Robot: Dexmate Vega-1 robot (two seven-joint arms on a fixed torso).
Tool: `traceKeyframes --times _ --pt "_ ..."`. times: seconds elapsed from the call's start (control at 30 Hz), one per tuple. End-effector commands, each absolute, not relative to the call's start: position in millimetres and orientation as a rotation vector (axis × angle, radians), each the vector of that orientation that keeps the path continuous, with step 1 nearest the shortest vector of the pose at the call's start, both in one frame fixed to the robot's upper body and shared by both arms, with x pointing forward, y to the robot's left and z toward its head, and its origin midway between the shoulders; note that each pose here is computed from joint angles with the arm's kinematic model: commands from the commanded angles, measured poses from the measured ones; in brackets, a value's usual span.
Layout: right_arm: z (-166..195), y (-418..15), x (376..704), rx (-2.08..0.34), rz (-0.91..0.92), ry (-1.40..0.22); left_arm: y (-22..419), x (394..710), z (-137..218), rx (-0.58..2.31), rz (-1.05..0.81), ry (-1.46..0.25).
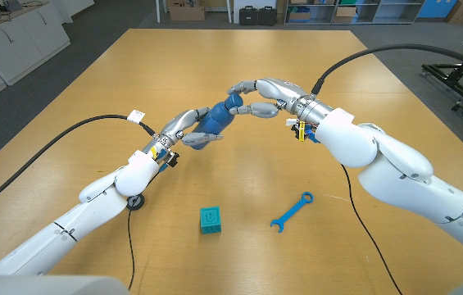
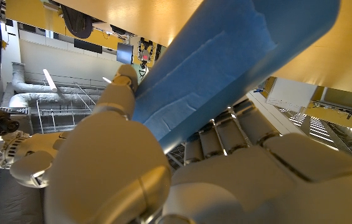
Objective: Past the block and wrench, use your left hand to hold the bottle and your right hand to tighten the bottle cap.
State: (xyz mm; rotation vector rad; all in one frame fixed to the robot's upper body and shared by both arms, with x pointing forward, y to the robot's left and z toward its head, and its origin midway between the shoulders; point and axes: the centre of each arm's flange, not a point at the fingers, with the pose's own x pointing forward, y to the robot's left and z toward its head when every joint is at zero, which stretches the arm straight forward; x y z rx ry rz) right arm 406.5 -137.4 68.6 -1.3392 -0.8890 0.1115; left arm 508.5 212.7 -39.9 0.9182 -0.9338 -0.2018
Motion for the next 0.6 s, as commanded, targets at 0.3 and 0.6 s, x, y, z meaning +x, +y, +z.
traceKeyframes --times 0.3,0.6 --pt "67.1 -140.4 405.4 -1.352 0.055 -0.892 214.3 508.0 -41.9 0.901 -0.208 -0.929" --pt "66.1 -140.3 403.7 -1.339 0.035 -0.895 211.6 506.9 -42.5 0.916 -0.21 -0.926"
